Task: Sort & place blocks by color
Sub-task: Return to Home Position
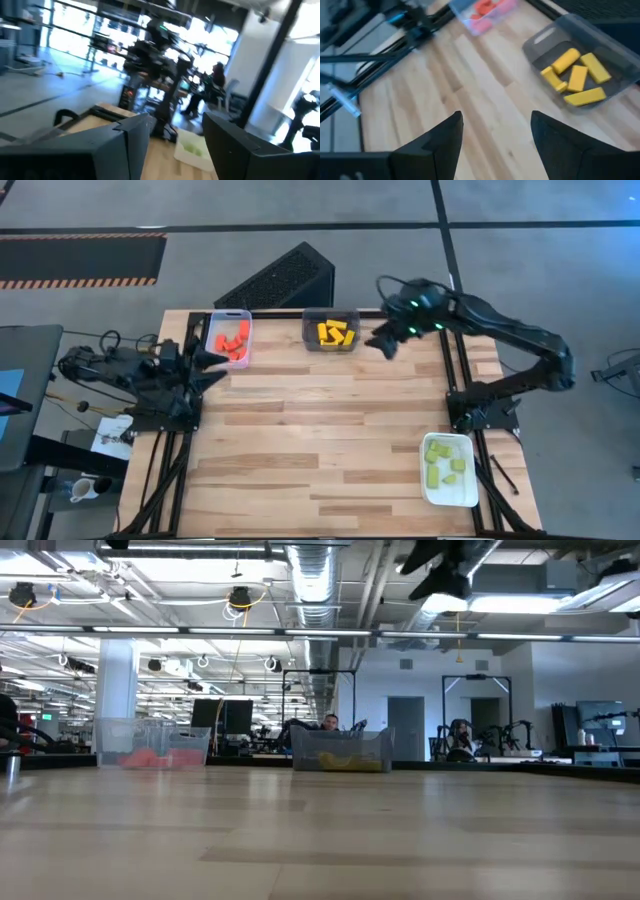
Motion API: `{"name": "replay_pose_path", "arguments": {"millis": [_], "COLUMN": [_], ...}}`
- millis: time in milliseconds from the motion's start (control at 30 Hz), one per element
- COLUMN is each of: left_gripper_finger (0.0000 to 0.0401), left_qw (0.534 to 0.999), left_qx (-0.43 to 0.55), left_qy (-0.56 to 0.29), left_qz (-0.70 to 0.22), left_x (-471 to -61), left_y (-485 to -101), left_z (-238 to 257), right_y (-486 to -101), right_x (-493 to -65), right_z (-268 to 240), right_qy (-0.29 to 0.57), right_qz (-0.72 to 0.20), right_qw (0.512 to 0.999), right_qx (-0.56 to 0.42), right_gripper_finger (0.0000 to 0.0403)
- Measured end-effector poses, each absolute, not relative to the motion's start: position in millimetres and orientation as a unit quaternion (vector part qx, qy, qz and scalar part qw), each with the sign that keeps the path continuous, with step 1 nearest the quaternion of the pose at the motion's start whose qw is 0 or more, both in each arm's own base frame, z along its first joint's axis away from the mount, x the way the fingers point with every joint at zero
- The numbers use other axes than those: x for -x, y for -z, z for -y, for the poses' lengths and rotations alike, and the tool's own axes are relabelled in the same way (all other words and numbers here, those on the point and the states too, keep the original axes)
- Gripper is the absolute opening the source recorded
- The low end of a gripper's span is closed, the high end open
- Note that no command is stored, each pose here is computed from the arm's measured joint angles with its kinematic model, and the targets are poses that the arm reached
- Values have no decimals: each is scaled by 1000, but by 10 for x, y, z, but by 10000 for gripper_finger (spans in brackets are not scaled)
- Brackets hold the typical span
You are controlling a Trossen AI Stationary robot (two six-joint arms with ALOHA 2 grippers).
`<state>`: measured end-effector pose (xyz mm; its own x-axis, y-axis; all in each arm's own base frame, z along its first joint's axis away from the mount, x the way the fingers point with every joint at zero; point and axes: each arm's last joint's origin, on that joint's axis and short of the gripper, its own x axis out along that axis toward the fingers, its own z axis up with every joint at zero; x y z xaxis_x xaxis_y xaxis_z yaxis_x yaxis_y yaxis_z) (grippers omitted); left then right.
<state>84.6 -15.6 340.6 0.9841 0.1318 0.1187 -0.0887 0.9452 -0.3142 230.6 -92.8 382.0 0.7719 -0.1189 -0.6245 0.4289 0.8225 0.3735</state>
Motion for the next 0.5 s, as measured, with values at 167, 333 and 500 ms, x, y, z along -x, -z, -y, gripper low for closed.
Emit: {"name": "replay_pose_path", "arguments": {"millis": [167,333,500], "left_gripper_finger": [148,129,119], "left_qw": [977,971,963], "left_qx": [171,180,208], "left_qy": [-84,-119,-145], "left_qz": [95,100,87], "left_x": [-729,-668,-674], "left_y": [-3432,-3421,-3378], "left_z": [98,58,47], "right_y": [-3860,-3816,-3610], "right_x": [-1961,-1574,-1262], "right_z": [565,298,145], "right_qy": [133,140,144], "right_qz": [-270,-223,-164], "right_qw": [924,939,947], "right_qx": [-237,-223,-235], "right_gripper_finger": [255,255,242]}}
